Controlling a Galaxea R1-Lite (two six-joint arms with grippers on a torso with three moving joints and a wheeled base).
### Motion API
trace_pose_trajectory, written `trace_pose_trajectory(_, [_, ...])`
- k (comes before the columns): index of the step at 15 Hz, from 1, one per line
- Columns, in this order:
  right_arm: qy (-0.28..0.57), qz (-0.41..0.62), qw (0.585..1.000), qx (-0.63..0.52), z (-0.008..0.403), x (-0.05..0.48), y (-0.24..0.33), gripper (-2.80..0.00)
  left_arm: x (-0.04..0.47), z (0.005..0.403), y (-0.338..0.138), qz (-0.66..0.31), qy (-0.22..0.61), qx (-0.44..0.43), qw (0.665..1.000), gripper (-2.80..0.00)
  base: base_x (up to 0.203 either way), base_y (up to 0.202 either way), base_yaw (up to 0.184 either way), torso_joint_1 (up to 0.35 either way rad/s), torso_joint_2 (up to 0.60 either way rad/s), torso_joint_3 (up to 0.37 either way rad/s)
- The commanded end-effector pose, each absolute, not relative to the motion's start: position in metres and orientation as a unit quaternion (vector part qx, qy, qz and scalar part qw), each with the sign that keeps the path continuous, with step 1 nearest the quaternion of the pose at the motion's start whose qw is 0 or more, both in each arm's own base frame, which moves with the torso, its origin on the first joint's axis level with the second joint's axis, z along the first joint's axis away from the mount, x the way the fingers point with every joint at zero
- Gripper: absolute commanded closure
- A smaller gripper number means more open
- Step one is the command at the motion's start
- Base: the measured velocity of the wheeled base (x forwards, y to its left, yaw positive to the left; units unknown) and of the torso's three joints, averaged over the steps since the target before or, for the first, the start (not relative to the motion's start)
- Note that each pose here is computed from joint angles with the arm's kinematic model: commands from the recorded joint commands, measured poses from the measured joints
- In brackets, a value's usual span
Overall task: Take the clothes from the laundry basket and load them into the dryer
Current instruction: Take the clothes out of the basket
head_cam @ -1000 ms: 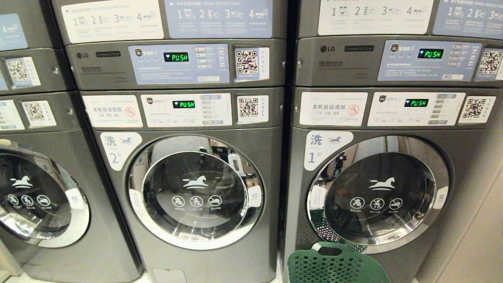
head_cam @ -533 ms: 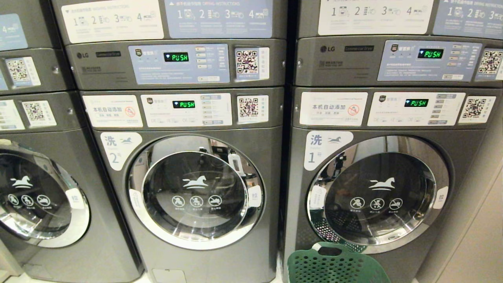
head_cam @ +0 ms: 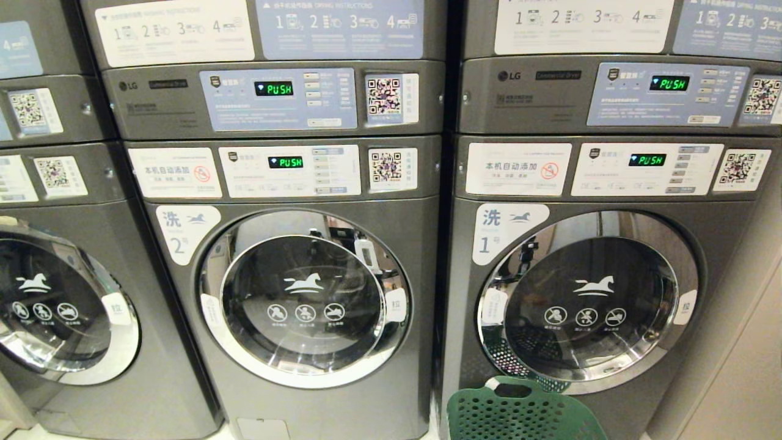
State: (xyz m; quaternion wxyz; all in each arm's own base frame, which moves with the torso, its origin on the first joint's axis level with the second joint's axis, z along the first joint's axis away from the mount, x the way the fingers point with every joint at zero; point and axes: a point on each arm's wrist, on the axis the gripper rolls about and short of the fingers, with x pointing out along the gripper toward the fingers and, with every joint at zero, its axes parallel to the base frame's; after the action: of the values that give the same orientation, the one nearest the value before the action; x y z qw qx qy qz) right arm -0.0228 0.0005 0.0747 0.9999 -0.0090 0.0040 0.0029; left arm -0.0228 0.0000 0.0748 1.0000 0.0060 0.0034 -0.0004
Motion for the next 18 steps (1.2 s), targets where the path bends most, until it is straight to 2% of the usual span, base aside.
trace_pose_trajectory(1, [0.004,0.003,1.0,-0.009,0.0747,-0.0228,0.0006,0.0,-0.0227,0.0744,0.0,0.0,0.004,0.006,1.0,0.0,0.0,0.0,0.0,-0.002,0.0,-0.08])
trace_pose_trajectory(18, [0.003,0.005,1.0,-0.023,0.0749,-0.0228,0.0007,0.0,-0.0227,0.0744,0.0,0.0,0.004,0.003,1.0,0.0,0.0,0.0,0.0,0.003,0.0,-0.189])
